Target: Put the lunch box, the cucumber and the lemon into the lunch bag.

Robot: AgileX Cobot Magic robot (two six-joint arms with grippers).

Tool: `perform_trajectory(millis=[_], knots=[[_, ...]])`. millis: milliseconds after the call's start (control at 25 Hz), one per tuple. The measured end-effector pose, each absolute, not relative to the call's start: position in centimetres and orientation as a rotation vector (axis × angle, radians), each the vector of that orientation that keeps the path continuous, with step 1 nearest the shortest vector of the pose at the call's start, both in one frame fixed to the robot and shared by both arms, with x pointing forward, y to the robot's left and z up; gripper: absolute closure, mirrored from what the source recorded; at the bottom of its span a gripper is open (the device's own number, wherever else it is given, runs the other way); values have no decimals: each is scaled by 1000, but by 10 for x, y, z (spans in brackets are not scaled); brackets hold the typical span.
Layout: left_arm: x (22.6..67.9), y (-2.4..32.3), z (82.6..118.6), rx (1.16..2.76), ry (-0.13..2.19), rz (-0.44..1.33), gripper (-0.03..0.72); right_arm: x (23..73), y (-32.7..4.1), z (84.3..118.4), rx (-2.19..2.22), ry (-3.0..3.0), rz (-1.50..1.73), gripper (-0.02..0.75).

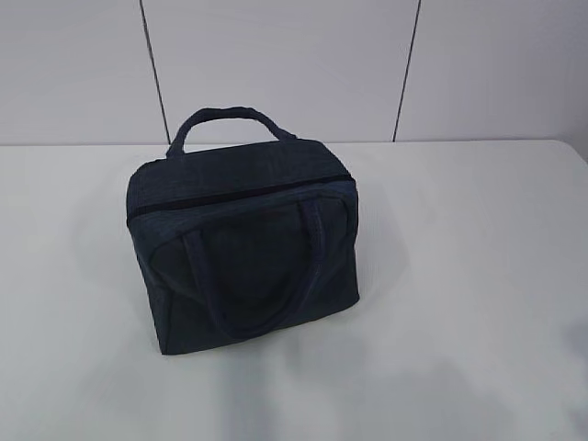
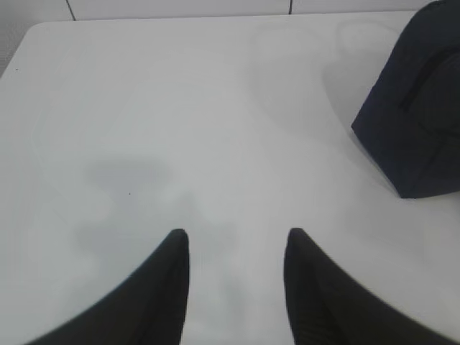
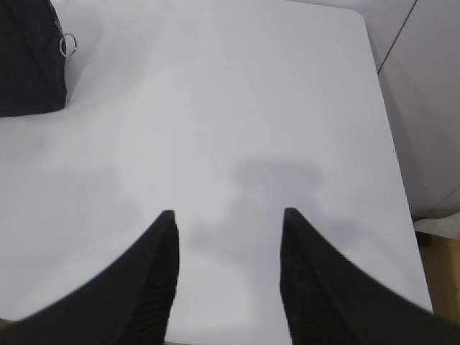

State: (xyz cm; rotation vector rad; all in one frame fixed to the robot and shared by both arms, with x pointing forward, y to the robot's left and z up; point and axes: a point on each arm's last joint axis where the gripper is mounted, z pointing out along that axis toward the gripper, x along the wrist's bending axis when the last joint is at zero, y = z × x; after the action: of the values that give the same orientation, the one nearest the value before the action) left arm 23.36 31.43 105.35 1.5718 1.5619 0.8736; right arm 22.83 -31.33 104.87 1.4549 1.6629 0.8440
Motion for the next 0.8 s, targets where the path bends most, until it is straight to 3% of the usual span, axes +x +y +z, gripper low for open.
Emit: perform_trajectory(millis=[360,800], knots=[[231,313,1054,1465,1702,958,382,228,-313,1049,1482,1630,823,403],[231,313,1054,1462,1706,961,404,228,-313,1049,1481,1632,826,403]])
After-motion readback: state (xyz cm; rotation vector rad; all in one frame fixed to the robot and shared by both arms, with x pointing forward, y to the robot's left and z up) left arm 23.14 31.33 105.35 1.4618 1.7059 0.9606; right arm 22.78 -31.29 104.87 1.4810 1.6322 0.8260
